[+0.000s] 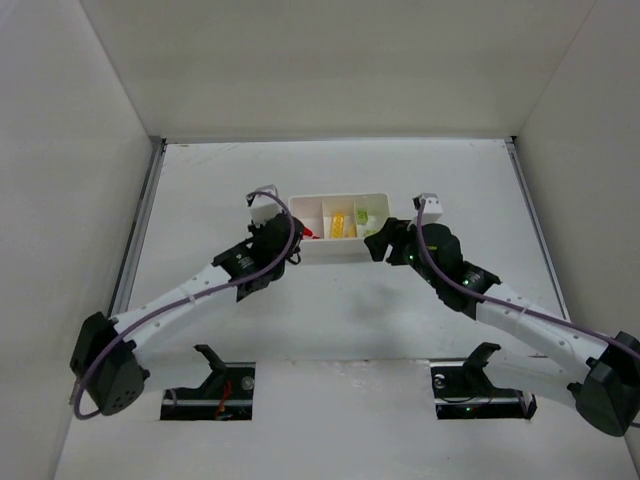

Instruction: Sort the legos into containers by color

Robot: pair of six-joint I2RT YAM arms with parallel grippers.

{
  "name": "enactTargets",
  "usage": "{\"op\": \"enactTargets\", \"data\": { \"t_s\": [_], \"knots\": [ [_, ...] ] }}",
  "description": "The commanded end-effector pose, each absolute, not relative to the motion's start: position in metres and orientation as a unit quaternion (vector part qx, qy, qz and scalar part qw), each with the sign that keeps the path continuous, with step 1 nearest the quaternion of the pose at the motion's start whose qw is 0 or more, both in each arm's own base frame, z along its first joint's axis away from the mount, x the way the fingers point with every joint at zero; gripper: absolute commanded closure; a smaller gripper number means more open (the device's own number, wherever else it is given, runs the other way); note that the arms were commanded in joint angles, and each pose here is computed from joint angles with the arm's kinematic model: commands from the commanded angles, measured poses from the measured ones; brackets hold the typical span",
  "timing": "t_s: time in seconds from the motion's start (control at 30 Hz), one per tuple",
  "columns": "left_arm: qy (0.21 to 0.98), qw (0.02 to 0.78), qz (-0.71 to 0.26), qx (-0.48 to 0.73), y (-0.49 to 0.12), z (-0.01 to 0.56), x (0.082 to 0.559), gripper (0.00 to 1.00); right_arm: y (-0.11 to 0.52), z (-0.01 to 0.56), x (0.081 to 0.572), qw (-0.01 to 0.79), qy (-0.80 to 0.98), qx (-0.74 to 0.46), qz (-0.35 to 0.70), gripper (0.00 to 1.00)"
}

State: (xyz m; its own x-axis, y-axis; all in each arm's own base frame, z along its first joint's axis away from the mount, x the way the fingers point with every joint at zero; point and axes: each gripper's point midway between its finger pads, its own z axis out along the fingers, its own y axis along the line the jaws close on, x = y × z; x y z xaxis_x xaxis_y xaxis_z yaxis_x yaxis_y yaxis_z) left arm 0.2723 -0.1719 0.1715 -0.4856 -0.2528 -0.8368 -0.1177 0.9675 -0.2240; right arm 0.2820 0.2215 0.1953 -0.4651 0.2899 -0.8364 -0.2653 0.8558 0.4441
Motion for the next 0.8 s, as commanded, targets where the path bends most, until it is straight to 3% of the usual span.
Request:
{"op": "enactTargets", "data": {
  "t_s": [0.0, 0.27, 0.33, 0.53, 0.57, 0.77],
  "knots": [
    [0.837, 0.527, -0.12, -0.09, -0.199, 0.204, 0.324, 0.87, 0.222, 0.215, 0.288, 0.541, 0.788, 0.025, 0.291, 0.29],
    [0.851, 0.512, -0.097, -0.074, -0.221, 0.186, 0.388, 0.84, 0.227, 0.208, 0.289, 0.538, 0.792, 0.022, 0.289, 0.29],
    [0.855, 0.505, -0.09, -0.071, -0.224, 0.177, 0.394, 0.79, 0.226, 0.21, 0.288, 0.539, 0.79, 0.023, 0.29, 0.29],
    [0.852, 0.511, -0.09, -0.067, -0.23, 0.179, 0.397, 0.4, 0.224, 0.213, 0.286, 0.543, 0.787, 0.024, 0.294, 0.28],
    [0.849, 0.516, -0.093, -0.066, -0.232, 0.186, 0.396, 0.0, 0.224, 0.214, 0.286, 0.543, 0.786, 0.024, 0.294, 0.27],
    [0.815, 0.566, -0.102, -0.072, -0.211, 0.248, 0.371, 0.0, 0.217, 0.221, 0.283, 0.554, 0.779, 0.032, 0.293, 0.25]
  ]
}}
